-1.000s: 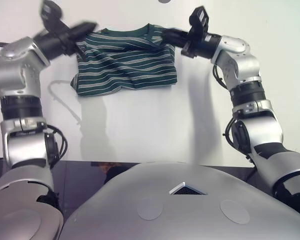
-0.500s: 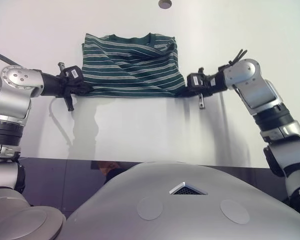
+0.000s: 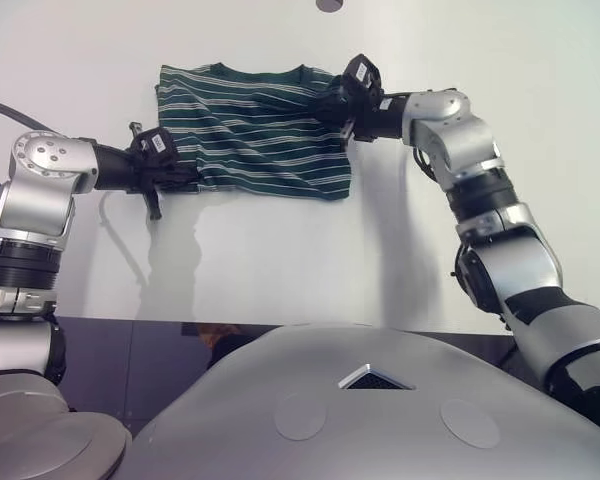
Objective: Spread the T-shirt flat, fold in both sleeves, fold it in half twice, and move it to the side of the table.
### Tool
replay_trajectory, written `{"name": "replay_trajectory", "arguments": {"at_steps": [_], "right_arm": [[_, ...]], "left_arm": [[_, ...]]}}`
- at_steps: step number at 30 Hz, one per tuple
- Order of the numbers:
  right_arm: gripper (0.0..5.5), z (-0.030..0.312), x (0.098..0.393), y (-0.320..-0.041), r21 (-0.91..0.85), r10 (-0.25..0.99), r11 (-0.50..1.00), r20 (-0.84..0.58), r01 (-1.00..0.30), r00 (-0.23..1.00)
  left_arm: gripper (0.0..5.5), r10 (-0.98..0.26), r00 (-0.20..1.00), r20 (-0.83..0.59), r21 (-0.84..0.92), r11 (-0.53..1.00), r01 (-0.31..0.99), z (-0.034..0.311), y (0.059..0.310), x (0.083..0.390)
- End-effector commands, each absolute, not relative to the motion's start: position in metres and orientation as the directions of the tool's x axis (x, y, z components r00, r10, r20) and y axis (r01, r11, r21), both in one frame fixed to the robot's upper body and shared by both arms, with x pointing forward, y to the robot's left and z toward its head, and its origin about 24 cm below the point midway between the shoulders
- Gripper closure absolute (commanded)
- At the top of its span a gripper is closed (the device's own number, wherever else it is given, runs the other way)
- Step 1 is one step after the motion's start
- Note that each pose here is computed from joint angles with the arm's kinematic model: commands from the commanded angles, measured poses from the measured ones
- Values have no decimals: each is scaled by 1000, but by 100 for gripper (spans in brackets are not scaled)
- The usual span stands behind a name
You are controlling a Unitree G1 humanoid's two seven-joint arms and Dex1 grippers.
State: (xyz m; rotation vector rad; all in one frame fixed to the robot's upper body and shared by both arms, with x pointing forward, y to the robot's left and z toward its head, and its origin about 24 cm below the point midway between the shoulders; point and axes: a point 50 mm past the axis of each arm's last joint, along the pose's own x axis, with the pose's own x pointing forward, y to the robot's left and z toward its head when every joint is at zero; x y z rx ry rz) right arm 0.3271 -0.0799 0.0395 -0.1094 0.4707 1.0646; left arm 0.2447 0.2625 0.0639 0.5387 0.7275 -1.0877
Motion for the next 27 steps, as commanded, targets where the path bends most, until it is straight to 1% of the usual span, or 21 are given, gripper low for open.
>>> {"name": "replay_trajectory", "arguments": {"at_steps": [1, 2, 5, 6, 10, 12, 13, 16, 17, 19, 21, 23, 24, 25, 27], "right_arm": [[547, 42, 357, -84, 100, 694, 657, -466, -747, 548], [547, 38, 358, -87, 92, 676, 668, -492, -739, 549], [547, 17, 348, -94, 68, 648, 609, -616, -790, 447], [547, 9, 342, -98, 46, 634, 568, -661, -822, 401], [547, -15, 318, -117, 7, 549, 284, -821, -959, 157], [547, -18, 309, -136, 29, 500, 165, -864, -986, 58], [547, -17, 306, -142, 53, 500, 118, -866, -992, 13], [547, -1, 285, -152, 123, 553, -43, -823, -991, -127], [547, 6, 273, -153, 141, 575, -95, -801, -985, -170], [547, 32, 247, -147, 197, 683, -159, -686, -967, -252], [547, 59, 230, -138, 242, 773, -207, -554, -948, -310], [547, 76, 221, -130, 267, 827, -225, -456, -937, -329], [547, 80, 219, -128, 277, 847, -215, -425, -937, -320], [547, 82, 219, -128, 275, 863, -185, -413, -944, -290], [547, 92, 225, -132, 264, 905, -107, -373, -958, -204]], "left_arm": [[550, -562, 270, -782, 61, 362, 930, 60, 263, 247], [550, -555, 270, -787, 65, 360, 931, 60, 264, 248], [550, -517, 265, -814, 83, 348, 934, 58, 269, 249], [550, -496, 262, -828, 87, 347, 934, 57, 272, 251], [550, -387, 199, -900, 83, 296, 952, 53, 283, 269], [550, -324, 181, -929, 104, 242, 965, 58, 283, 290], [550, -290, 186, -939, 125, 215, 969, 62, 282, 300], [550, -223, 248, -943, 220, 144, 965, 71, 268, 329], [550, -210, 267, -941, 247, 117, 962, 73, 261, 337], [550, -205, 305, -930, 299, 60, 952, 76, 241, 351], [550, -224, 357, -907, 362, 22, 932, 79, 224, 362], [550, -288, 424, -858, 433, 35, 901, 84, 206, 371], [550, -327, 452, -830, 463, 47, 885, 87, 199, 374], [550, -369, 472, -801, 480, 75, 874, 91, 193, 376], [550, -461, 477, -748, 474, 132, 871, 99, 190, 378]]}}
